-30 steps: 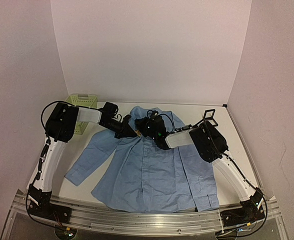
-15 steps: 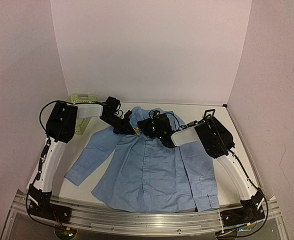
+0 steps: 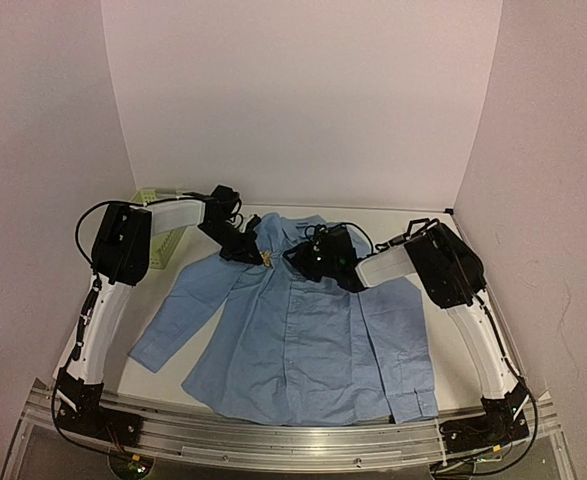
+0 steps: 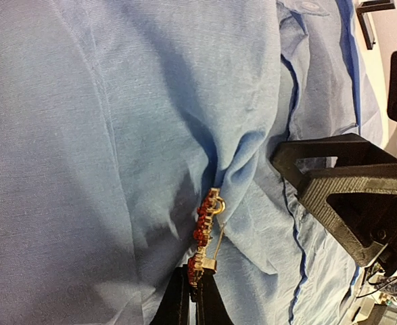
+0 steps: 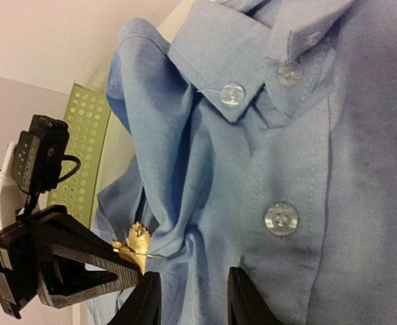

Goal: Pin the brooch onto the clothing

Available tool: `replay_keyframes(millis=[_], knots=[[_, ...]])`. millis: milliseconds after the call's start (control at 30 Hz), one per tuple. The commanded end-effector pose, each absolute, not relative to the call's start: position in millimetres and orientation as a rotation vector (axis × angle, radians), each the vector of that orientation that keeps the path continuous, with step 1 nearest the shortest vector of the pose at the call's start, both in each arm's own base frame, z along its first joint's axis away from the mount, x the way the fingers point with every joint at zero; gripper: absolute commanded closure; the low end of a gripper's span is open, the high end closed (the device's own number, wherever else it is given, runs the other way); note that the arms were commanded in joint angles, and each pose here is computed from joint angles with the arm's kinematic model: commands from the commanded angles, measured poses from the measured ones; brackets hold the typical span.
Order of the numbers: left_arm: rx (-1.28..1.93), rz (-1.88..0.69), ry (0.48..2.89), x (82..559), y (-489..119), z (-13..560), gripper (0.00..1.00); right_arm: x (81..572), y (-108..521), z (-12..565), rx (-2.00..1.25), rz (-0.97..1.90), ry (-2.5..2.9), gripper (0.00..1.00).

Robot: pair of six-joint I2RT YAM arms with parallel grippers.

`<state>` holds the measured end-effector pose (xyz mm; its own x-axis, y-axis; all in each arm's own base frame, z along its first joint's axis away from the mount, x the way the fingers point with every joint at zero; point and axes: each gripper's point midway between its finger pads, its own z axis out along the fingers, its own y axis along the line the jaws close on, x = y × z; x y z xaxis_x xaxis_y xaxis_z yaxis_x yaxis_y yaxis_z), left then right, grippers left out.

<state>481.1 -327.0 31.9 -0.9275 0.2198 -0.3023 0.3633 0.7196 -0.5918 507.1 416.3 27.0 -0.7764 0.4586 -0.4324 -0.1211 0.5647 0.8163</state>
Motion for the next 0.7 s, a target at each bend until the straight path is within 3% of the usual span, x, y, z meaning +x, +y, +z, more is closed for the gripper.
replay_keyframes(millis=[0,333,500,667], knots=[[0.484,-0.804,2.647,501,-310,69,1.0,498,410,54,0.191,1.149,2.206,0.65],[0.635,-0.577,2.62,508,-307,66,1.0,482,396,32,0.196,1.078,2.31,0.6],[0.727,-0.553,2.546,509,-317,80,0.84,480,388,19,0.196,1.025,2.358,0.58],[0.827,-0.714,2.443,501,-342,93,0.72,483,384,-1,0.228,1.038,2.397,0.57]])
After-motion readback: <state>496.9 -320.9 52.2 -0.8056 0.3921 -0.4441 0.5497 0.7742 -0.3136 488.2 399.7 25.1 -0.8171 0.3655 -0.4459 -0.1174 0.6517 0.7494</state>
